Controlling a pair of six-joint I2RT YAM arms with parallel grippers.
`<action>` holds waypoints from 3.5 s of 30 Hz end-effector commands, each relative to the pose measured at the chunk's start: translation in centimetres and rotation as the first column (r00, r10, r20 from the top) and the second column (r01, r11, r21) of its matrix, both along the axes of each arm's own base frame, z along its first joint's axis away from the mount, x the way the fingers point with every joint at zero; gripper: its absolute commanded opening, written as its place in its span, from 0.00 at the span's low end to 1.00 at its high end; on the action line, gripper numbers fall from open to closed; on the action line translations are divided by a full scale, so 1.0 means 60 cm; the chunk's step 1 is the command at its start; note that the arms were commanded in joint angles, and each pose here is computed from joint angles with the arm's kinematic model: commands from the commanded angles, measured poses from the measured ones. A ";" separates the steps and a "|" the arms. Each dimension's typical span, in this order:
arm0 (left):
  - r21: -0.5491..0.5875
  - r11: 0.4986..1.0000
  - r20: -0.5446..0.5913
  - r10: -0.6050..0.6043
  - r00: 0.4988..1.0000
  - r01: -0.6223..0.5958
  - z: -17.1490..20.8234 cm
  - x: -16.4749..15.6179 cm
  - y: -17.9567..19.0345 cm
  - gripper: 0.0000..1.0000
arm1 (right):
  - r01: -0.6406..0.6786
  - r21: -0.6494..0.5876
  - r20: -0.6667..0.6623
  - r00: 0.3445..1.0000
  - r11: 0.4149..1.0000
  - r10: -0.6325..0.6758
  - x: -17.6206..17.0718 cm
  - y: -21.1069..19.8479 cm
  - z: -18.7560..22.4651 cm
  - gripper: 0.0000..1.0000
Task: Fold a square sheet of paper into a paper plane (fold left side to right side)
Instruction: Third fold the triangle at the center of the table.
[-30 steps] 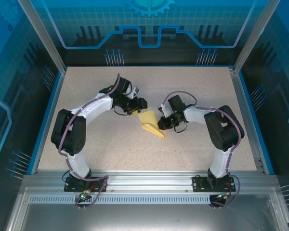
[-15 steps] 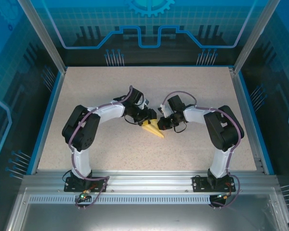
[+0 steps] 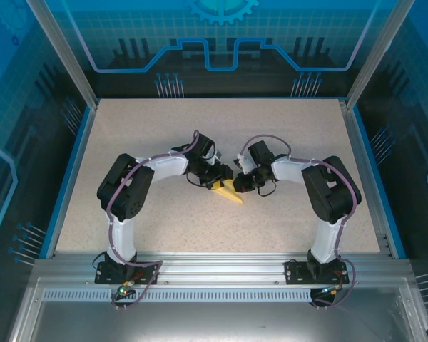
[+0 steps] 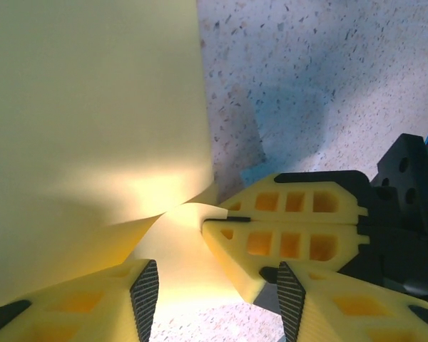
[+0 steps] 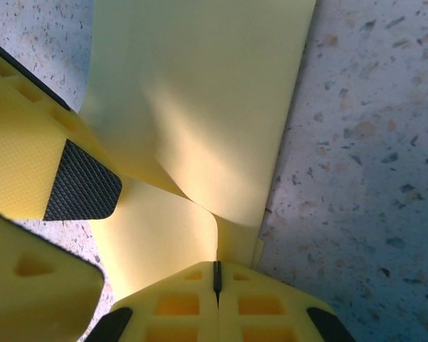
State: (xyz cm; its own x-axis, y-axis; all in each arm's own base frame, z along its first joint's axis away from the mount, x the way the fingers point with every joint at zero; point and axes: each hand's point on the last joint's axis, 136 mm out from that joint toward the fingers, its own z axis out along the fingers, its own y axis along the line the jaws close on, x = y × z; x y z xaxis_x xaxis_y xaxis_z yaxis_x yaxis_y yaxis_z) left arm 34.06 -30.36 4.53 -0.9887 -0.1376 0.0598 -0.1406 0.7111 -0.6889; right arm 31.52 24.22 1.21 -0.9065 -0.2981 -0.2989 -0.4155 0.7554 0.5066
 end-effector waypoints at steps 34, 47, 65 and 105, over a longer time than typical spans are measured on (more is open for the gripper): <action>0.150 0.989 -0.102 0.022 0.995 -0.007 -0.090 -0.050 0.036 0.50 | 0.043 0.268 -0.203 0.979 0.962 0.013 -0.103 0.002 0.107 0.29; 0.152 0.988 -0.100 0.021 0.995 -0.006 -0.090 -0.049 0.036 0.51 | 0.053 0.216 -0.271 0.962 0.975 0.007 -0.092 0.024 0.066 0.25; 0.170 0.986 -0.099 0.019 0.995 -0.002 -0.094 -0.048 0.038 0.50 | 0.092 0.097 -0.370 0.928 0.991 -0.050 -0.117 -0.001 0.003 0.23; 0.178 0.984 -0.089 0.017 0.996 -0.001 -0.088 -0.043 0.039 0.50 | 0.186 0.068 -0.343 0.927 0.980 -0.152 -0.088 -0.003 0.033 0.04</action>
State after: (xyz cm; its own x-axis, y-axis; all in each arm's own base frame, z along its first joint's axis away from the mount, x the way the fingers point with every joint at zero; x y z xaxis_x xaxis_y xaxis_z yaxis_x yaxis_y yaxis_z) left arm 32.74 -29.49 2.43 -0.9860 -0.1462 0.0804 -0.1635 0.7515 -0.6391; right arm 25.94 23.55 3.52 -0.9926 -0.1209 -0.0094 -0.0953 0.7298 0.6770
